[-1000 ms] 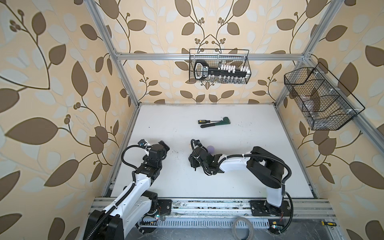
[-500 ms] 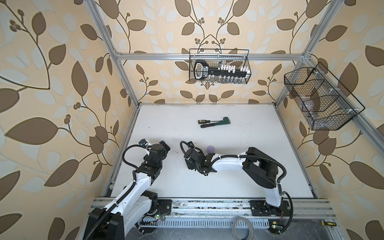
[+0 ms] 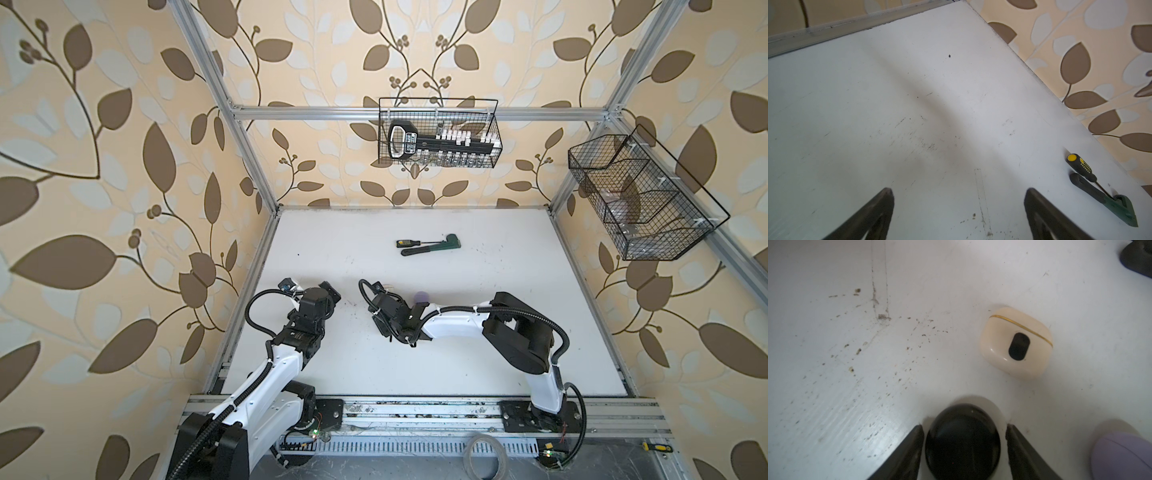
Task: Insert the wireless bluetooth earbuds into the charging case
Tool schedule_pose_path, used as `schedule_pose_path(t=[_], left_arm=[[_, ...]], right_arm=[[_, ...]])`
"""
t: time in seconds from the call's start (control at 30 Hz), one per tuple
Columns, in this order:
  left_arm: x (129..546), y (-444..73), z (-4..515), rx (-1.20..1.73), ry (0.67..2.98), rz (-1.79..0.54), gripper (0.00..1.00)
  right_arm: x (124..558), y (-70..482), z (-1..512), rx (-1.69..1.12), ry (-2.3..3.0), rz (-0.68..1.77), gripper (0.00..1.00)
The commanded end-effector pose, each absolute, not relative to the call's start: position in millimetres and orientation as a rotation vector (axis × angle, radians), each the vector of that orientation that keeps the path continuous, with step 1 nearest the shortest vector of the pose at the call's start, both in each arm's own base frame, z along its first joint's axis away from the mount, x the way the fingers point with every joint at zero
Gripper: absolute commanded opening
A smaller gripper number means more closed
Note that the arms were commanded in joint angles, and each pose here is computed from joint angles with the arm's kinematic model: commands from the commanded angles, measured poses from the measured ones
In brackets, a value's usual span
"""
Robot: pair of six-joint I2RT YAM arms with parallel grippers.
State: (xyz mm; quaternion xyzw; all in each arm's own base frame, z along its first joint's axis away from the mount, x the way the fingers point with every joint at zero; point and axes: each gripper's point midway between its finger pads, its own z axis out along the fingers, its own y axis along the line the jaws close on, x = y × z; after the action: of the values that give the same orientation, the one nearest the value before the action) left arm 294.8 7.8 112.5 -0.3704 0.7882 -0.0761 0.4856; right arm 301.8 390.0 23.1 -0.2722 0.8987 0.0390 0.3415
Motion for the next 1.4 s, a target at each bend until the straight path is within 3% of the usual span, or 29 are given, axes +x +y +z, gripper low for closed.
schedule_pose_path(t=[0.0,0.13,0.43,0.6,1.07,1.37], left_arm=[[298.9,11.7,119.5,-0.906,1.885,-0.184,0.99],[299.0,11.6,119.1,-0.905,1.886,-0.183,0.99],[300.7,8.7,120.7,-0.888,1.890,-0.199,0.99],[305.5,-5.9,128.8,-0.812,1.911,-0.281,0.92],[307.2,-117.5,195.5,-0.170,1.788,-0.869,0.72],[279.1,-198.0,214.7,0.245,1.749,-1.082,0.69]], right_arm=[[291.2,374.2,-3.6,-0.817,2.402,0.038,0.59],[288.1,368.5,-9.5,-0.824,2.417,0.046,0.50],[282.7,370.0,-2.2,-0.830,2.409,0.120,0.39],[283.5,369.6,25.5,-0.805,2.354,0.222,0.34],[298.3,305.7,170.1,-0.773,1.864,0.211,0.30],[250.5,247.1,176.7,-0.752,1.578,0.225,0.28]])
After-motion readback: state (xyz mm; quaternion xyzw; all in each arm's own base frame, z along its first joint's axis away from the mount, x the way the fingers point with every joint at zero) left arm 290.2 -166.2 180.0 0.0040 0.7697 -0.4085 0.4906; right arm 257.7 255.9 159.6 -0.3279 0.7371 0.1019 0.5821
